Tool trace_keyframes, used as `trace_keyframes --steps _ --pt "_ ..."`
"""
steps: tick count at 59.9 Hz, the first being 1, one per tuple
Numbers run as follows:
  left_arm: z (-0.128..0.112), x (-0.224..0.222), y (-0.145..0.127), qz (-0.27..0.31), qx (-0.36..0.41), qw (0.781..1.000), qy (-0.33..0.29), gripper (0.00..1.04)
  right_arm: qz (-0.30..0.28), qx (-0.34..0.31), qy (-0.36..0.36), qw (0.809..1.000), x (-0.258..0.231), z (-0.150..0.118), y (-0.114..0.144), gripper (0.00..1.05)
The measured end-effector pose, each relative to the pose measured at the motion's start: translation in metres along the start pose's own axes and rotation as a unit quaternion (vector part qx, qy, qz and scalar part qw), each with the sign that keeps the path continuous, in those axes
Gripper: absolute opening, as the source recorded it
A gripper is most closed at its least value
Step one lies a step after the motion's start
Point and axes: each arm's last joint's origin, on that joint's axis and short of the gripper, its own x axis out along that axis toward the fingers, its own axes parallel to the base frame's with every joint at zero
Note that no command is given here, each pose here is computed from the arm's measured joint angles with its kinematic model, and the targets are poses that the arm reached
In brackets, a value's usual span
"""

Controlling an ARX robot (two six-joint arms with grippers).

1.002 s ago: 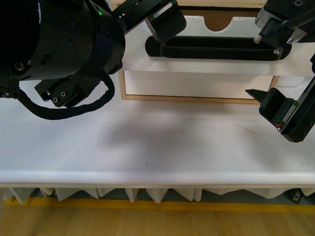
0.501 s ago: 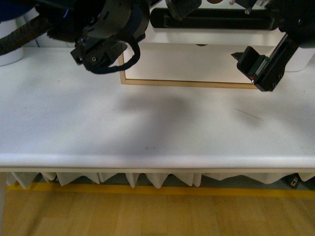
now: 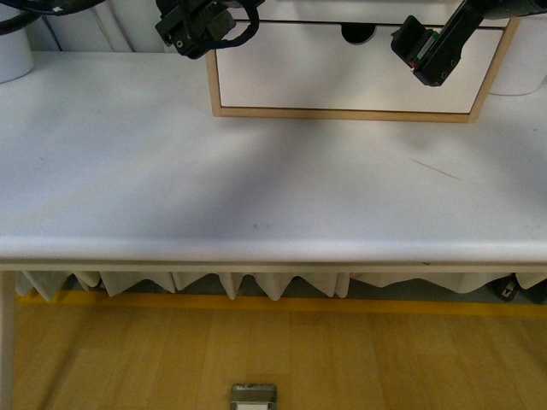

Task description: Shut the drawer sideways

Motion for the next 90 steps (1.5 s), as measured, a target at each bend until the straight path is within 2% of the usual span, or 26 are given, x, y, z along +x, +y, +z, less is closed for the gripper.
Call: trace_keyframes --steps 14,25,36,51,59,76,90 --pt "0.002 0.006 -0.002 -0.003 0.002 1.0 -0.001 0.99 0.003 0.011 -0.007 1.0 0.0 0.0 -0.002 0.96" --pt "0.0 -0.014 0.01 0.009 -0.002 1.0 -0.009 0.99 0.014 0.02 -0.01 1.0 -0.02 -0.005 0.001 0.96" --pt "0.0 -0.048 0.035 0.045 0.009 0.999 -0.018 0.99 0.025 0.042 -0.004 0.999 -0.057 -0.011 0.008 0.96" --pt "0.006 -0.11 0.066 0.083 0.007 0.996 -0.043 0.99 -0.005 0.076 -0.023 0.997 -0.129 -0.003 0.005 0.96" --pt "0.005 -0.15 0.087 0.11 0.001 0.992 -0.065 0.99 -0.014 0.112 -0.017 0.993 -0.172 -0.008 0.013 0.96" --pt "-0.022 -0.234 0.13 0.204 0.021 0.975 -0.086 0.99 -0.074 0.206 0.004 0.976 -0.252 -0.032 0.035 0.96" --pt "-0.045 -0.276 0.155 0.268 0.037 0.957 -0.103 0.99 -0.123 0.293 0.01 0.948 -0.294 -0.054 0.059 0.96"
